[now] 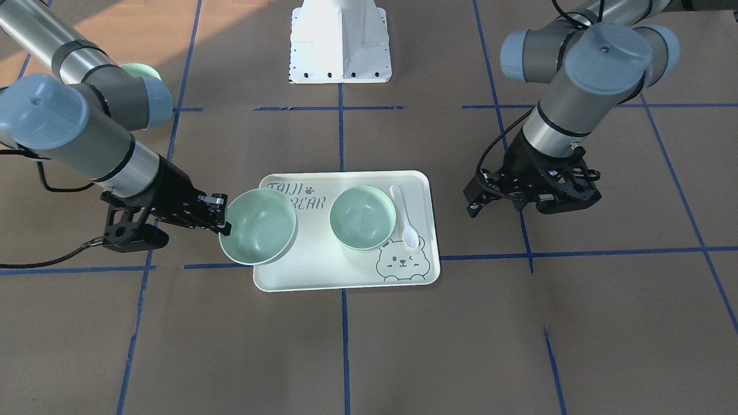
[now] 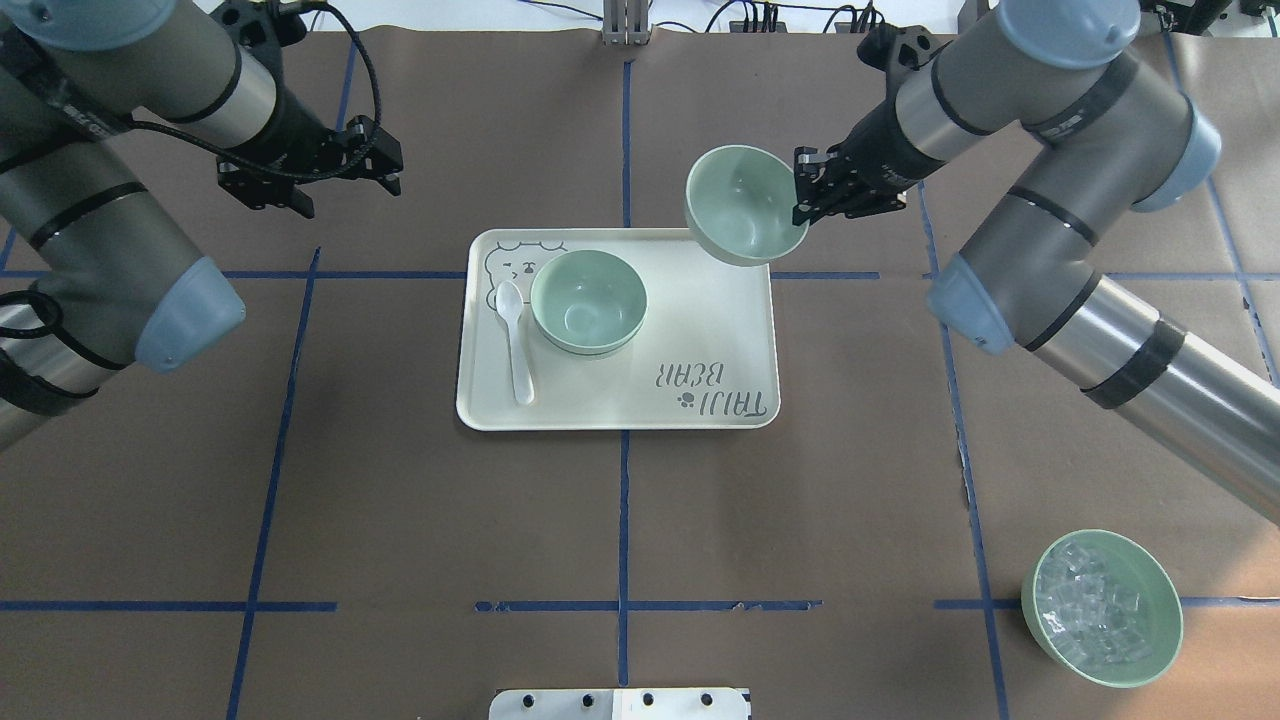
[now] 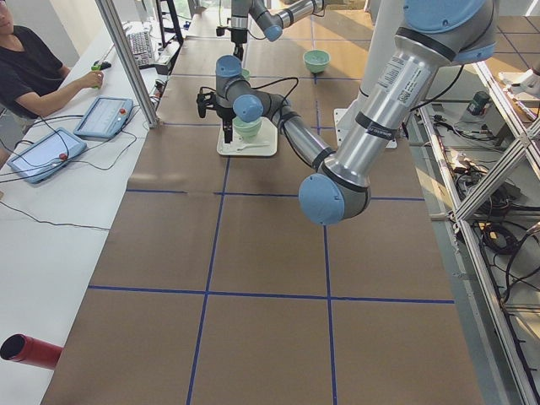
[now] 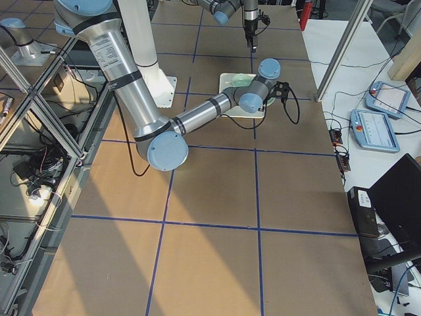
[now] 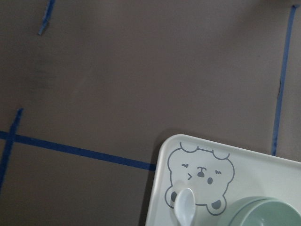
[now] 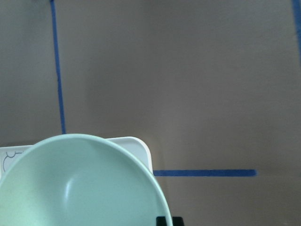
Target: Stack green bowls together
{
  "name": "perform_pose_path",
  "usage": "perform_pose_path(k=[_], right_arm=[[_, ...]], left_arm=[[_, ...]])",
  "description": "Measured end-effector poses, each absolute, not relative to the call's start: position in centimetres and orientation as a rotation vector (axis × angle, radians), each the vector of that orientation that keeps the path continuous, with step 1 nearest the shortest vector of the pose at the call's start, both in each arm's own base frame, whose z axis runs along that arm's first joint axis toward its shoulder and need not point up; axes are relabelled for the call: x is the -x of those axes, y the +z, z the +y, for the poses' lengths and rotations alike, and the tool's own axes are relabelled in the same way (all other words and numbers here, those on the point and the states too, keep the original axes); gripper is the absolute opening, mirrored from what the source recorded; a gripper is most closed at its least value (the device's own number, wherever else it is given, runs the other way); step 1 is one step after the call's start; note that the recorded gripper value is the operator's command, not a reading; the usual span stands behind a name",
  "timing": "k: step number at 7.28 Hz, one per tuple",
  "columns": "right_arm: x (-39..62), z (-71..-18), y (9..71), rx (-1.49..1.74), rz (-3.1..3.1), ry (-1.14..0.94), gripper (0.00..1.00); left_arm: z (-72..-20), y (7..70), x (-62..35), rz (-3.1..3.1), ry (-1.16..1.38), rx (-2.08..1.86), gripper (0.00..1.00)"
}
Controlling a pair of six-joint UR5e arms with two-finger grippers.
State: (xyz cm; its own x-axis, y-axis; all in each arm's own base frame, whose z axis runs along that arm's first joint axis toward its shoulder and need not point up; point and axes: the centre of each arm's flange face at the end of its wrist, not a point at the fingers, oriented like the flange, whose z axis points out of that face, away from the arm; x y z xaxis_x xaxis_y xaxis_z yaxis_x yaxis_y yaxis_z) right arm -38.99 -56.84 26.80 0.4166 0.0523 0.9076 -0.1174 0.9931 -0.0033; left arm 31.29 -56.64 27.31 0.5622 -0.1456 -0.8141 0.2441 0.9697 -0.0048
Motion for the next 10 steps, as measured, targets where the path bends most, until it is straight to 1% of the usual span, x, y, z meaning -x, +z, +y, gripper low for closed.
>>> perform_pose_path(k=[2, 3, 5, 8, 9, 10], right_arm=[[45.3, -54.5, 21.9, -0.094, -1.095, 0.081, 0.00], [47.2, -53.7, 20.4, -0.103, -1.085, 0.069, 0.00], [49.5, -53.1, 19.4, -0.114, -1.069, 0.061, 0.00], [51.6, -53.0, 18.6, -0.121, -1.057, 0.055, 0.00], [52.1, -52.8, 18.6, -0.121, -1.054, 0.051, 0.89], [52.6, -52.5, 18.7, -0.123, -1.050, 0.048, 1.00]], left_arm=[[-57.9, 31.0, -26.3, 0.890, -0.172, -0.177, 1.00], [-58.4, 32.6, -24.1, 0.865, -0.148, -0.201, 1.00], [-58.9, 34.6, -21.3, 0.834, -0.122, -0.229, 1.00], [-58.8, 36.0, -20.2, 0.820, -0.121, -0.224, 1.00], [-58.8, 36.1, -20.2, 0.819, -0.122, -0.223, 1.00], [-58.8, 36.2, -20.1, 0.819, -0.122, -0.223, 1.00]])
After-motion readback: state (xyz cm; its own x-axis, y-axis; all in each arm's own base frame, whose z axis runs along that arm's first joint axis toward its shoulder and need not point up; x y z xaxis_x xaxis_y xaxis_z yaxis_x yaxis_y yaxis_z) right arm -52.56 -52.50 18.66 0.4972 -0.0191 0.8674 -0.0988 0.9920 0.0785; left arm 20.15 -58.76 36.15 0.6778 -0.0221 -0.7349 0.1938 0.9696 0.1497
